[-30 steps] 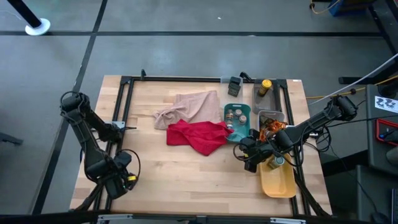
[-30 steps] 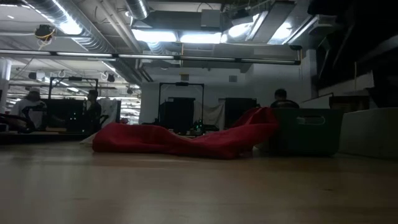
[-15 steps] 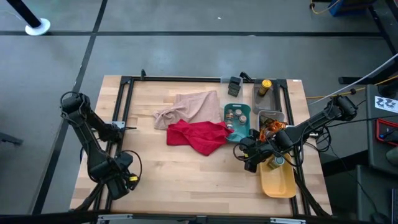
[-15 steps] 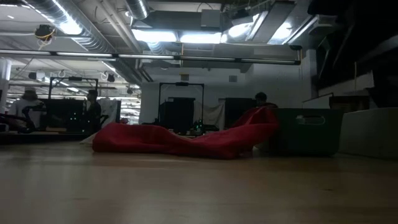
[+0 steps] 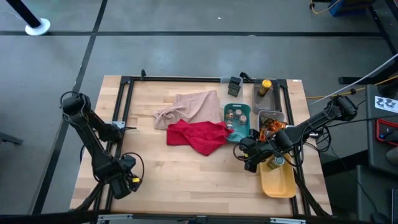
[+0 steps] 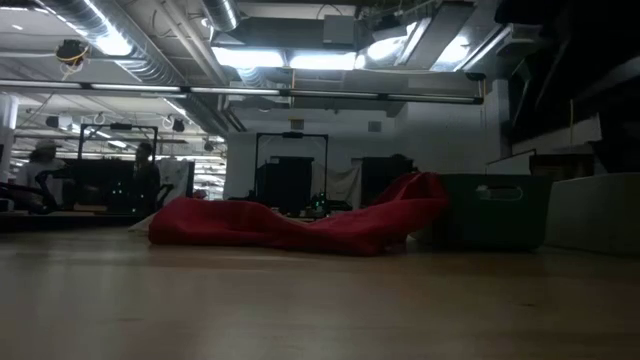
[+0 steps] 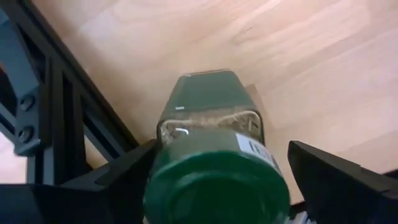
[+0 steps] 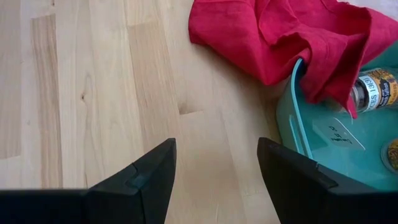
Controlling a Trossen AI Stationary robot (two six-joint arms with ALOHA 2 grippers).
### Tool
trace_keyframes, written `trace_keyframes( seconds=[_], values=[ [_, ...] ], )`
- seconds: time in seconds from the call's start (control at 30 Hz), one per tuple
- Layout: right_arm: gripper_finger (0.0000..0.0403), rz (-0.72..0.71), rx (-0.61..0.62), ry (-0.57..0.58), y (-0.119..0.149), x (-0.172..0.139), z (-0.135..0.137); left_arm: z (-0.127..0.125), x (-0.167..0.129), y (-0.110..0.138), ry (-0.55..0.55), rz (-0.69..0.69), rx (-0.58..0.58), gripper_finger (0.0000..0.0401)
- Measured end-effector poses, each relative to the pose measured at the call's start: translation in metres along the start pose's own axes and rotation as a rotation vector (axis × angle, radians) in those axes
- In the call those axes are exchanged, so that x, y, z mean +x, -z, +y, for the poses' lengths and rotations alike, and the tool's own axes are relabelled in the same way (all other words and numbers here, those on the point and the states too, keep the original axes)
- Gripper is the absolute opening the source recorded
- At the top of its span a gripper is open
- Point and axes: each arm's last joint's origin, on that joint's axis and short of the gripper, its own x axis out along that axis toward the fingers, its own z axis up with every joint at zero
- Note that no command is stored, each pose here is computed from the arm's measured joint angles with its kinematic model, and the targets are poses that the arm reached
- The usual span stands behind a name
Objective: Sort spices by type
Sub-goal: Put the dark green seasoning bottle into the light yellow bin
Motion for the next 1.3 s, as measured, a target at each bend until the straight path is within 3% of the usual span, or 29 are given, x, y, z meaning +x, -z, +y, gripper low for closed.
trace_keyframes(
  seconds=[0.4, 0.6, 0.8, 0.97, 1.3],
  values=[
    [0.0225, 0.0, 0.0, 0.0, 0.0, 0.0, 0.0, -0.005, 0.004, 0.0, 0.051, 0.037, -0.024, 0.0187],
    [0.0225, 0.0, -0.001, 0.0, 0.0, 0.0, 0.0, -0.014, 0.004, -0.012, 0.084, 0.025, -0.063, 0.0185],
    [0.0225, -0.009, -0.052, 0.013, 0.0, 0.0, 0.0, -0.036, 0.001, -0.035, 0.252, -0.079, -0.037, 0.0185],
    [0.0225, -0.007, -0.053, 0.008, 0.0, 0.0, 0.0, -0.058, -0.004, -0.066, 0.386, -0.163, 0.012, 0.0185],
    [0.0225, -0.046, -0.04, -0.014, -0.004, 0.0, 0.002, -0.095, -0.029, -0.143, 0.675, -0.434, 0.235, 0.0185]
  ],
)
